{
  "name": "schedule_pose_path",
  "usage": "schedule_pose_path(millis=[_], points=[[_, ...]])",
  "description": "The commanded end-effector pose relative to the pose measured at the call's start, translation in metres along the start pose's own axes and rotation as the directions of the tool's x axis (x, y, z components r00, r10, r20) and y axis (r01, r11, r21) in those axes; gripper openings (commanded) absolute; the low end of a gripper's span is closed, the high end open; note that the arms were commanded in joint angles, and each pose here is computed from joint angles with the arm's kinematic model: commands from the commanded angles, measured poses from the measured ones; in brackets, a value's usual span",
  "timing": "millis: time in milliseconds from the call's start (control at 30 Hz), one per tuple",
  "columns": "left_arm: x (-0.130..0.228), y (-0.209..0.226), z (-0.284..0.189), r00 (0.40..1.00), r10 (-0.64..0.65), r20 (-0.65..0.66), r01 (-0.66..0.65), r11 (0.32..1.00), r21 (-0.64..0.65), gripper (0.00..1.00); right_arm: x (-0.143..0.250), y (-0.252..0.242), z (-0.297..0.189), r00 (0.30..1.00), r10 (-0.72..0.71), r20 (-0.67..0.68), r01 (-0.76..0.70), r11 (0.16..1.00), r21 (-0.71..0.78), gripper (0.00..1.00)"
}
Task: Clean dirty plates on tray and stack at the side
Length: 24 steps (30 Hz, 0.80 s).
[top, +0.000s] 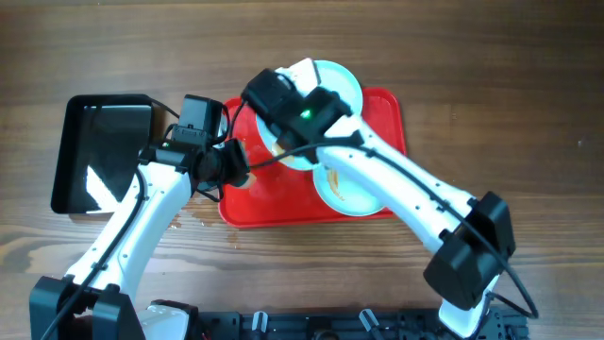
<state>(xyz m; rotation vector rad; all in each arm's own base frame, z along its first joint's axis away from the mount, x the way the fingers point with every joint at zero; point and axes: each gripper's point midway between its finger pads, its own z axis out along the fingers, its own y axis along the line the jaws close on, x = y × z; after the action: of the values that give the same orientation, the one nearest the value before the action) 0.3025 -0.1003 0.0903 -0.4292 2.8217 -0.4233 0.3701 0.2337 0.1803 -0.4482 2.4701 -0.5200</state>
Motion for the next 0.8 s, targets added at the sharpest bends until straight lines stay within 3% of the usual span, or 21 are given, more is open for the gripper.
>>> schedule_pose_path(millis=[0,200,767], points=[[-0.007,-0.005,-0.008,1.0,0.015,0.025,-0.016,1.0,0.019,0.04,-0.016,-0.009,-0.028,0.991,-0.043,0.123,0.025,0.989,0.144,0.04],[-0.007,-0.005,-0.008,1.0,0.015,0.025,-0.016,1.0,0.019,0.04,-0.02,-0.008,-0.043,0.982,-0.034,0.186,-0.005,0.979,0.205,0.04],[-0.007,-0.005,-0.008,1.0,0.015,0.026,-0.015,1.0,0.019,0.04,-0.023,0.006,-0.052,0.975,-0.035,0.22,-0.005,0.984,0.178,0.04]])
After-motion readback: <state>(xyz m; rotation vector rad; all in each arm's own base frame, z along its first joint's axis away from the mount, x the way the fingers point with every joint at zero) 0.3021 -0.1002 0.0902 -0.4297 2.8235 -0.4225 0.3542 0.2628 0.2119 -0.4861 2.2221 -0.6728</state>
